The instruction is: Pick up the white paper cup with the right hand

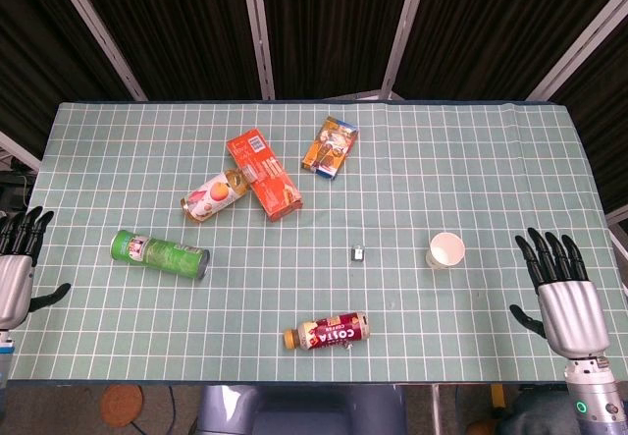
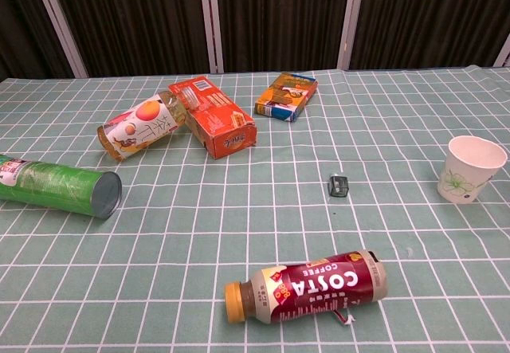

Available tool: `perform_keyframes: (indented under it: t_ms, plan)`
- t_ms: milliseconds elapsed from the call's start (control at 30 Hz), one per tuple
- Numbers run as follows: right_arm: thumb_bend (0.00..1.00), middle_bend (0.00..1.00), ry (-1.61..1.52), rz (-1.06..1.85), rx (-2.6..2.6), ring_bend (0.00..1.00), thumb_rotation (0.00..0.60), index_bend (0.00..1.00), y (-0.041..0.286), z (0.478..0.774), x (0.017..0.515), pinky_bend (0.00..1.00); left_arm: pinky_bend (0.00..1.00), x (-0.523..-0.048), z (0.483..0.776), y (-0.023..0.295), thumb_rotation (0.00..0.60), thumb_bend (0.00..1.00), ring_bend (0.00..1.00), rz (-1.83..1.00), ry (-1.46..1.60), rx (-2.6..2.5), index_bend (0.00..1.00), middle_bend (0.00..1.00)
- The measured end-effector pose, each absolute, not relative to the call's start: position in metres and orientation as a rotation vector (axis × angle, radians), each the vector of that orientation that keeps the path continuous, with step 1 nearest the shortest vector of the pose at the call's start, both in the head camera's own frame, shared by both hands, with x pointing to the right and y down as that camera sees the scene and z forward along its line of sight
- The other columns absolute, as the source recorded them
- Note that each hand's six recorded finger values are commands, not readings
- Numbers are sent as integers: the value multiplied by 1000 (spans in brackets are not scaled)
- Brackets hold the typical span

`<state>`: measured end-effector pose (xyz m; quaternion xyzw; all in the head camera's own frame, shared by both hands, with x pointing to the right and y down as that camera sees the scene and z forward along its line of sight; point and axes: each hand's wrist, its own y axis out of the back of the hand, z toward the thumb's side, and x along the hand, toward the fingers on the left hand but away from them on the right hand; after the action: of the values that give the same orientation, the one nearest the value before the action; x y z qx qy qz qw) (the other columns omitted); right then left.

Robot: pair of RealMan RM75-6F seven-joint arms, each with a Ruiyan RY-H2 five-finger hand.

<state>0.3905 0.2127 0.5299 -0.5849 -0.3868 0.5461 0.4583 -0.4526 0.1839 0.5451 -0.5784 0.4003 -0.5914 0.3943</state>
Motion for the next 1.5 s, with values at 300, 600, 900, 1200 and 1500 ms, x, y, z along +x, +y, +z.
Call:
perform_keyframes:
  t_ms: [300,600,900,1200,1500]
  plan:
    - [0,0,-899,1363,-1464,0,600,0,218,541,387,0,0,-454,544,186,600,0,0,-1493,1013,-1463,0,0]
    - [0,0,-608,1289,-1471,0,600,0,210,577,345,0,0,-446,542,184,600,0,0,-1466,1005,-1465,0,0]
    - [0,0,-185,1116,-1360,0,600,0,193,629,276,0,0,-447,547,180,600,0,0,-1489,994,-1459,0,0]
    - [0,0,69,1119,-1159,0,600,0,181,678,259,0,0,-453,550,179,600,0,0,-1516,999,-1459,0,0]
    - [0,0,172,1240,-1026,0,600,0,174,704,277,0,0,-449,549,180,600,0,0,-1504,994,-1474,0,0]
